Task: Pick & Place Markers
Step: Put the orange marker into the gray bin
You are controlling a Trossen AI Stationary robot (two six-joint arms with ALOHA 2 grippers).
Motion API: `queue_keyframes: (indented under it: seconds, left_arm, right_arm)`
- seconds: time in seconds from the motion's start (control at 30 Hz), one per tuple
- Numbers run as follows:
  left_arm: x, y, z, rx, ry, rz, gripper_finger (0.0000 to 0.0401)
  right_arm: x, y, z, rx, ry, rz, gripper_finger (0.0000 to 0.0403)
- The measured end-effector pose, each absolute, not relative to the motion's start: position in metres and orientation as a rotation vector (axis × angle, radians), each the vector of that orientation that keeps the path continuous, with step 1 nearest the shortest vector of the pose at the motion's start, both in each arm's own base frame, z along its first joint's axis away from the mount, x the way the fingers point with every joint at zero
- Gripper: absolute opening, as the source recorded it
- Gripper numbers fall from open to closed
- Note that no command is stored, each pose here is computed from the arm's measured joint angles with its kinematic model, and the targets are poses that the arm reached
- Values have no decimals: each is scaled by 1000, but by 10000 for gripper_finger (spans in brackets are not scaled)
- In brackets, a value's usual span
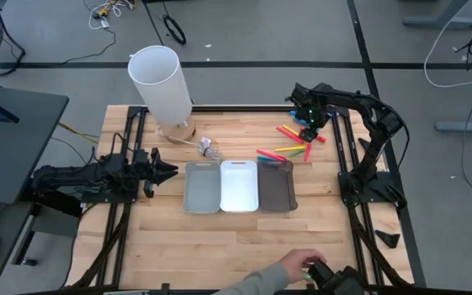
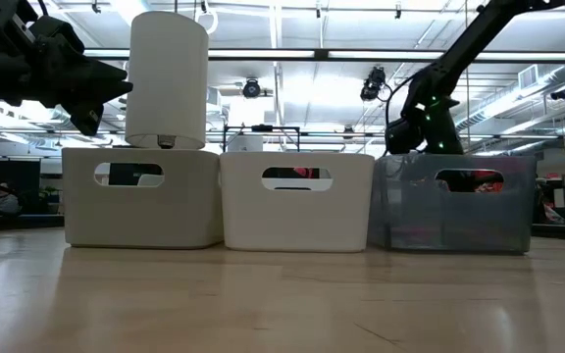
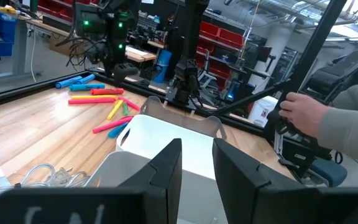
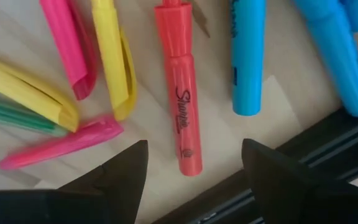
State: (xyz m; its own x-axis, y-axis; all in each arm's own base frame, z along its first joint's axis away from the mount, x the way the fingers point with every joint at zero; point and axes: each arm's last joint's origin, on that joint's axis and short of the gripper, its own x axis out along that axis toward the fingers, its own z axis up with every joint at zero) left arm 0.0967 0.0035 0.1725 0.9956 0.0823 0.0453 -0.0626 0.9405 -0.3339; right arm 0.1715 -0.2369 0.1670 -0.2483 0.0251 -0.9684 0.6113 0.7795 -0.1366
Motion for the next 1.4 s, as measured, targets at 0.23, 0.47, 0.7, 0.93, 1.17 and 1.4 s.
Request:
queue_keyframes:
  seconds: [0.23,0.47,0.7,0.93,1.17,1.4]
  left_arm:
    - [97,3,173,-339,-59,74,96]
    - [97,3,173,-339,-59,74,96]
    - [97,3,173,-339,-59,74,96]
    - [97,3,172,-339,-59,74,96]
    - [97,3,173,-339,-59,74,96]
    - [97,3,172,-339,-59,74,96]
  right_arm:
    - [170,-237,164,483,1750,-594,255]
    - [171,-237,164,484,1747,-586,239]
    - [177,-237,155,478,1787,-528,238]
    - [188,-251,149,466,1820,-471,238]
    - [194,-259,141,482,1863,-435,238]
    - [194,-260,134,501,1877,-419,224]
